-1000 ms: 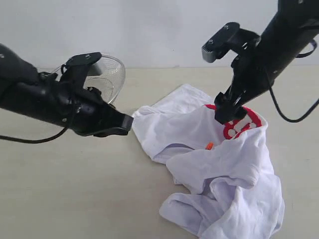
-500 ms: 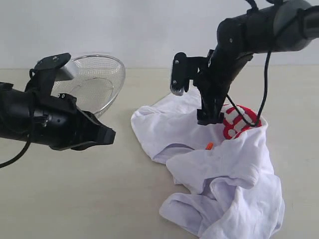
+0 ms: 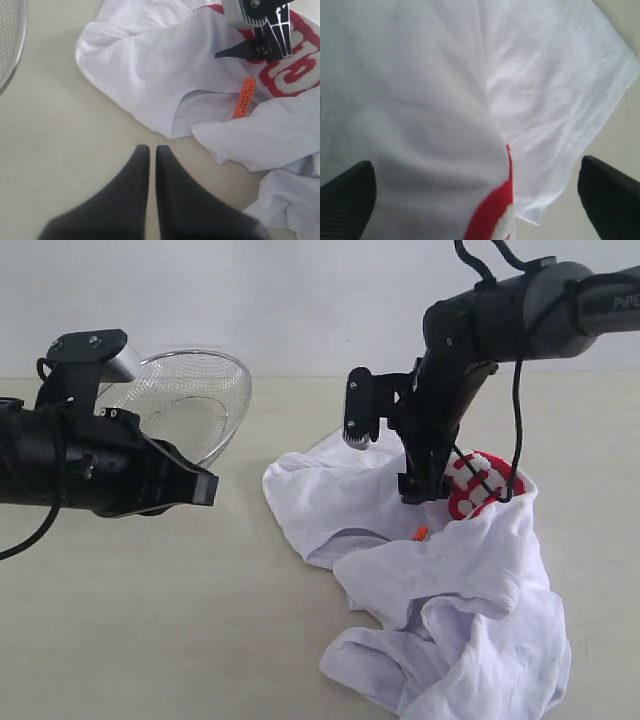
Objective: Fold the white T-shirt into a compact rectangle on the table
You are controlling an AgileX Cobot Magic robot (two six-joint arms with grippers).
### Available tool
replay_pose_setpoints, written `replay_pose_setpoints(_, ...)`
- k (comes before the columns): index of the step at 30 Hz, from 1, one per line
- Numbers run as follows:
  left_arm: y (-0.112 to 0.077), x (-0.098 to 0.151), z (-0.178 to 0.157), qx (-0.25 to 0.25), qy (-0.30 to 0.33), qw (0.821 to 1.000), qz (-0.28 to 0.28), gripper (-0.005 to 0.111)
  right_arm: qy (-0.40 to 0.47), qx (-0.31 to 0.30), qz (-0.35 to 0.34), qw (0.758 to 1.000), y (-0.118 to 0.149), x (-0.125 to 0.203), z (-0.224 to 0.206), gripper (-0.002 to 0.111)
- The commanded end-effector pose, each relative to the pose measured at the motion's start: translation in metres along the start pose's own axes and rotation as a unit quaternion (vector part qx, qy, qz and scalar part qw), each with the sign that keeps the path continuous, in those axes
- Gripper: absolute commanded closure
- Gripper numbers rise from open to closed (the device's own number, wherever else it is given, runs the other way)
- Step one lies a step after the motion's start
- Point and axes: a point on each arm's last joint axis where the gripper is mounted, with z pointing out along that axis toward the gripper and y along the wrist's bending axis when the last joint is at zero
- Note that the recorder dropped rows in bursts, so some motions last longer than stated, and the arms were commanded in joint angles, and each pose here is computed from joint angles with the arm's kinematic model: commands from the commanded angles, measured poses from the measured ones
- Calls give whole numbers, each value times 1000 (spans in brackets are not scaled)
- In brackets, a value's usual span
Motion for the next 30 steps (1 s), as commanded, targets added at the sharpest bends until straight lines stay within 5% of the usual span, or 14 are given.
replay_pose_setpoints(1,-1,-1,-2,1,-5,1000,0,102,-20,-3,28,999,-1,-4,-3,3)
replay_pose_setpoints(20,-1,-1,-2,-1,-6,1000,0,102,-32,-18,104,994,7,-6,30,4)
replay_pose_setpoints(25,0,-2,-2,-5,-10,1000,0,102,-72,-38,248,965,12,-14,45,26)
replay_pose_setpoints(30,0,-2,-2,-9,-12,1000,3,102,-104,7,276,955,2,-17,46,64)
